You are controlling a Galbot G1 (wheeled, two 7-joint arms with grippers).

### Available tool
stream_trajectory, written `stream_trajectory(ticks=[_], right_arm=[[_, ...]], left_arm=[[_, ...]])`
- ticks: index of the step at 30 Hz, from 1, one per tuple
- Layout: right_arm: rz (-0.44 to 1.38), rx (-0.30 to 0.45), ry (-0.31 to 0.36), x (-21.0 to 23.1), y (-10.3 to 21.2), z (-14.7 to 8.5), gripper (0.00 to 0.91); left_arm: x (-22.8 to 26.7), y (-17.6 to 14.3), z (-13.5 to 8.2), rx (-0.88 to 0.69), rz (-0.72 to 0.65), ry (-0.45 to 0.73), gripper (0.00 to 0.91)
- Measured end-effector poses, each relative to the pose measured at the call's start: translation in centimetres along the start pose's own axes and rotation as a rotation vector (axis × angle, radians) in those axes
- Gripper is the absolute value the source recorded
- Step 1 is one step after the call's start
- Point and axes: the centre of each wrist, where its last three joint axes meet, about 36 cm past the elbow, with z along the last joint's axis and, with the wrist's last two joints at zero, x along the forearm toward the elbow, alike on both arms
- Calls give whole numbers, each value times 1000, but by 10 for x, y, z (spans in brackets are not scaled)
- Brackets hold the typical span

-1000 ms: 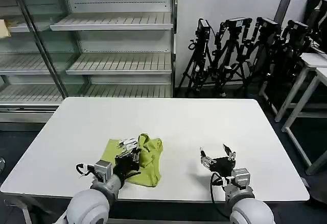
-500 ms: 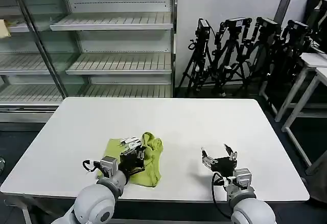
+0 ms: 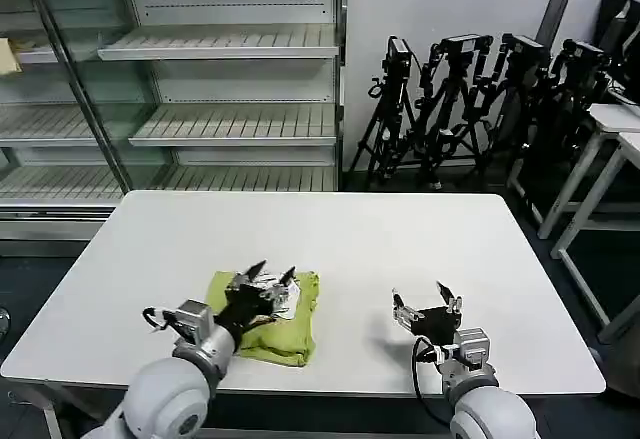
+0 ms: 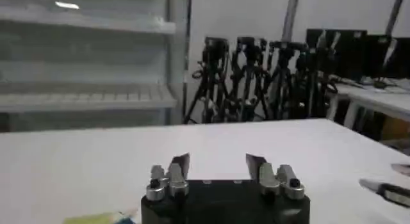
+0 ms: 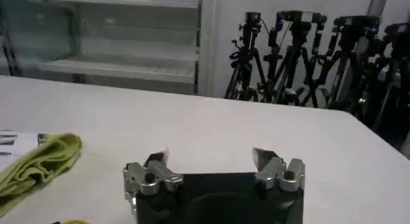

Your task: Fold and organize the clothes.

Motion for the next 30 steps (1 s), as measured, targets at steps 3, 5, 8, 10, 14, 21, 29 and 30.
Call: stream_trajectory(ticks=[3, 5, 8, 10, 14, 21, 29, 30], right_arm=[[-3, 0, -3, -1, 0, 0, 907], [-6, 0, -4, -2, 1, 0, 907], [-10, 2, -7, -3, 2, 0, 907], [-11, 5, -8, -3, 2, -1, 907], [-13, 11, -13, -3, 2, -2, 907], [-16, 12, -17, -2, 3, -3, 907], [-13, 13, -16, -2, 4, -3, 907], [-13, 13, -16, -1, 4, -3, 907]], left_arm=[[2, 17, 1, -5, -61, -1, 907], [3, 28, 5, -2, -99, 10, 907], [5, 45, 14, 8, -150, 36, 907], [7, 53, 23, 17, -174, 59, 907], [10, 64, 38, 42, -200, 95, 907], [8, 82, 60, 98, -196, 128, 907], [-1, 88, 80, 152, -180, 151, 907], [-2, 88, 83, 157, -178, 155, 907]])
